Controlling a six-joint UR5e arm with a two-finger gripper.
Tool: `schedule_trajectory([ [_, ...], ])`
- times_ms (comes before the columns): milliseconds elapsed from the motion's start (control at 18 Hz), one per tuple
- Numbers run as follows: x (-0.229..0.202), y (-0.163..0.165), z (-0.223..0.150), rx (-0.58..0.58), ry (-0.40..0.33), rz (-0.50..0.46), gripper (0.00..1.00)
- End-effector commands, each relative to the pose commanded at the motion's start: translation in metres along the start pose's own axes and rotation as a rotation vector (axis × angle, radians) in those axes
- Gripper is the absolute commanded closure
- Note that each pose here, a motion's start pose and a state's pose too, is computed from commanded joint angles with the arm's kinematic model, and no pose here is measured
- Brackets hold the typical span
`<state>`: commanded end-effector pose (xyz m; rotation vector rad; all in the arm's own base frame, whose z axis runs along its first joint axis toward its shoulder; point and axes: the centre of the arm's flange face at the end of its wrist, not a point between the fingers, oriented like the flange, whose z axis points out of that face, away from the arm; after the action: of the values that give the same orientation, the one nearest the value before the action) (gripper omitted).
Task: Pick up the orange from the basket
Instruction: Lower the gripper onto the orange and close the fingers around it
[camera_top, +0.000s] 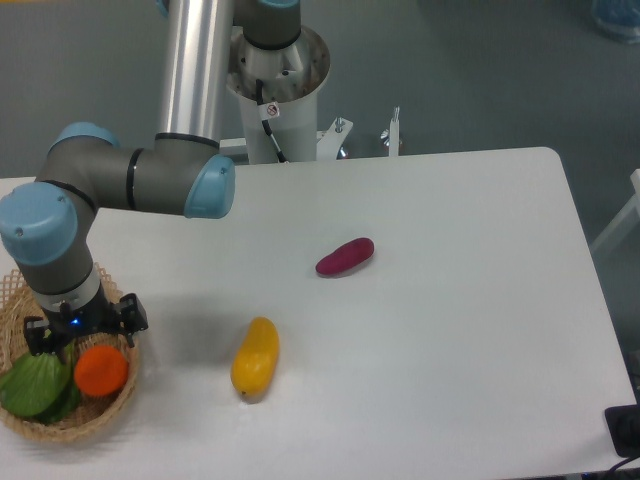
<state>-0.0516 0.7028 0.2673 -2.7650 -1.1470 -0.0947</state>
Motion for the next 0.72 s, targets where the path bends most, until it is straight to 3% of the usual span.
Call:
schedule_trajectory([
  [722, 0.006, -0.003, 0.030, -0.032, -0.021, 0.001, 0.00],
])
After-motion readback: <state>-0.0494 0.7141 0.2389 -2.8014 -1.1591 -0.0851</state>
